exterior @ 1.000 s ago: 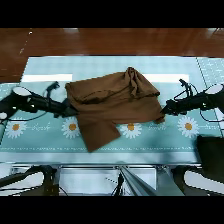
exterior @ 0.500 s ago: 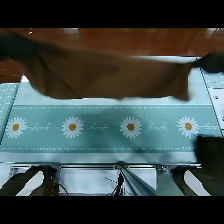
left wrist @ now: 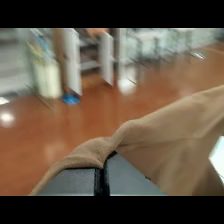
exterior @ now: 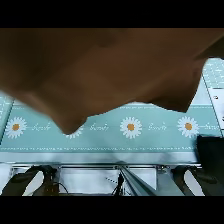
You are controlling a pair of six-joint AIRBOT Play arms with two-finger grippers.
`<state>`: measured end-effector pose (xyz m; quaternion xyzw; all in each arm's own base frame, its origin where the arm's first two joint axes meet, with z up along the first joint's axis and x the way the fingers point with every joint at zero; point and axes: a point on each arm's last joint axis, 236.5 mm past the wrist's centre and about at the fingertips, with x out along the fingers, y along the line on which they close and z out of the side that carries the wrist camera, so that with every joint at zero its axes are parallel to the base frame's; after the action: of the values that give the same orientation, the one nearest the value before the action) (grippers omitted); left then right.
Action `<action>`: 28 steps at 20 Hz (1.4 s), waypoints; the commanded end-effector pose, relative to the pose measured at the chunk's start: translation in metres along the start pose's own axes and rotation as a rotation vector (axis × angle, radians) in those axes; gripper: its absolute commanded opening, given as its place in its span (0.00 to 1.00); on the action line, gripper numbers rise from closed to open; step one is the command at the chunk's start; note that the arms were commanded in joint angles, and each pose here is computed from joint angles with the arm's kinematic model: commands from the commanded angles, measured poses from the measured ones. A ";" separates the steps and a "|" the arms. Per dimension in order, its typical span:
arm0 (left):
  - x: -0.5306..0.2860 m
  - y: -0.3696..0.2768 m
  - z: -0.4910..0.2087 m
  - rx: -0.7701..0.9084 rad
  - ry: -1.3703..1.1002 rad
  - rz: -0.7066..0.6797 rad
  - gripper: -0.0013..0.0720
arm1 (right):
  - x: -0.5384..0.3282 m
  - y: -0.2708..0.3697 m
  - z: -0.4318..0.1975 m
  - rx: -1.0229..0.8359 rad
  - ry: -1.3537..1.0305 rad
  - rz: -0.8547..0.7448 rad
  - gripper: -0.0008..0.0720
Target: Fold the shirts.
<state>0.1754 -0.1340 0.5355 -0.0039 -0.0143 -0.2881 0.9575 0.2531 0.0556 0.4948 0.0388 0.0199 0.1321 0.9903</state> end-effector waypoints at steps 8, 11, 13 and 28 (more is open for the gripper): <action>-0.034 0.012 -0.071 -0.198 0.267 0.169 0.04 | -0.025 -0.050 -0.078 -0.013 0.423 -0.221 0.04; -0.008 0.038 -0.127 -0.330 0.448 0.169 0.04 | 0.006 -0.073 -0.133 0.059 0.673 -0.195 0.04; 0.016 0.062 -0.170 -0.392 0.571 0.159 0.04 | 0.043 -0.087 -0.165 0.091 0.787 -0.157 0.04; 0.222 0.220 -0.489 -0.910 0.931 0.093 0.05 | 0.303 -0.135 -0.426 0.408 1.007 -0.021 0.05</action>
<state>0.4710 -0.0643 0.1040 -0.2245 0.5042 -0.1811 0.8140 0.5427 0.0159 0.0846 0.1046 0.5085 0.0986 0.8489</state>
